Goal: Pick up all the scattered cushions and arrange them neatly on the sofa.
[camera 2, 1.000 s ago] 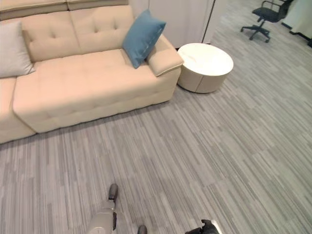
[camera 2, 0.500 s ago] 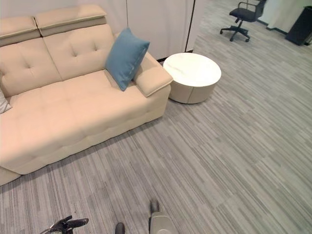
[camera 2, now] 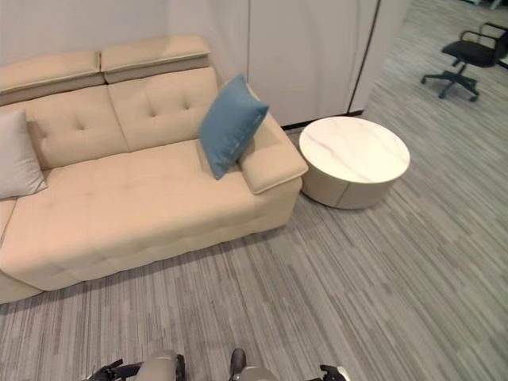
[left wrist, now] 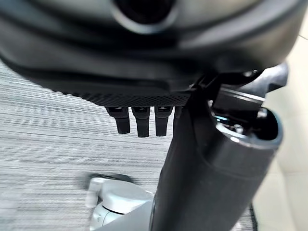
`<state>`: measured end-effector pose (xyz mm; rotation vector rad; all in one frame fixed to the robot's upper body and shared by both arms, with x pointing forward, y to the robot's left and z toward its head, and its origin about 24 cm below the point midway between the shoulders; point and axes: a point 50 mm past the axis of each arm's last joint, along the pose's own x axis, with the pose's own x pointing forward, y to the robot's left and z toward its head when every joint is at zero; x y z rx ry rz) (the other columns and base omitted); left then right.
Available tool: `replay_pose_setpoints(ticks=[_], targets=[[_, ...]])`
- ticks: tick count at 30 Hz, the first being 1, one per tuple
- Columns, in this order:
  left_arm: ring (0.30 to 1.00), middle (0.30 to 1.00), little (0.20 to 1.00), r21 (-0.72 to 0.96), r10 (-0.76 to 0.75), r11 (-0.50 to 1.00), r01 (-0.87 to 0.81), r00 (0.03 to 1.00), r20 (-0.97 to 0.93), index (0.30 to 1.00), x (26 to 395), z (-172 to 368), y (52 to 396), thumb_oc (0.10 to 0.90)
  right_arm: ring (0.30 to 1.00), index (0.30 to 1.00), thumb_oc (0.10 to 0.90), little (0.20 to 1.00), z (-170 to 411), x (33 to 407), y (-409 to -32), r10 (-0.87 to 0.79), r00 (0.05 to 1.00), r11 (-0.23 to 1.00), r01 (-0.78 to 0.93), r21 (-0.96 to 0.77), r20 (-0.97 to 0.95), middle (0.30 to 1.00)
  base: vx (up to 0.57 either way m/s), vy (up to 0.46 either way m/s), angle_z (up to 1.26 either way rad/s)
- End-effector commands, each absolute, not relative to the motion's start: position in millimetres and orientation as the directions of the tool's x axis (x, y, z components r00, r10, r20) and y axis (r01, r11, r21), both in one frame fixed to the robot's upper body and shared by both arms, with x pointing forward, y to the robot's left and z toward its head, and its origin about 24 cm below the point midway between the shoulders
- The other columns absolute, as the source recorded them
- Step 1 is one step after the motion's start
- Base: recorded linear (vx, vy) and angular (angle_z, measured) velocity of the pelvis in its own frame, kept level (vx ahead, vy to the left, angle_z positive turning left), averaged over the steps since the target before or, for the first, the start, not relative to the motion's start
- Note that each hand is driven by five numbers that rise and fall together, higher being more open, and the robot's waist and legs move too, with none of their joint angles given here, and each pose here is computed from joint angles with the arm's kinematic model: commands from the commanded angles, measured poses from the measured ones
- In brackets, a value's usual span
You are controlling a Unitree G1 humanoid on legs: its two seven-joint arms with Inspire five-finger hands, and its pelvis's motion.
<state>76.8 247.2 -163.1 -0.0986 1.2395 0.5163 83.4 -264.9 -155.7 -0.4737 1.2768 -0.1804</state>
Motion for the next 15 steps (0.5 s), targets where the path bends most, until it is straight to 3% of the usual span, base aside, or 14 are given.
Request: replay_pose_setpoints(ticks=[1,9,15], targets=[[0.900,0.900,0.900,0.256,0.343,0.896,-0.362,0.200,-0.918,0.900,64.3,-163.1,254.2,0.800,0.900,0.900,0.800,0.900,-150.9,70.4,-284.9,-0.443,0.269,0.854,-0.162,-0.494,-0.855,0.900,0.73,0.181,-0.21],[0.900,0.900,0.900,0.290,0.375,0.862,-0.415,0.136,-0.917,0.900,49.6,-160.9,268.7,0.800,0.900,0.900,0.800,0.900,-158.2,66.9,-266.6,-0.371,0.253,0.865,-0.257,-0.432,-0.893,0.900,0.41,0.171,-0.54],[0.900,0.900,0.900,0.306,0.370,0.908,-0.288,0.205,-0.906,0.900,66.3,-158.5,268.7,0.800,0.900,0.900,0.800,0.900,-160.7,66.9,-256.6,-0.346,0.274,0.879,-0.240,-0.412,-0.897,0.900,0.37,0.136,-0.04]])
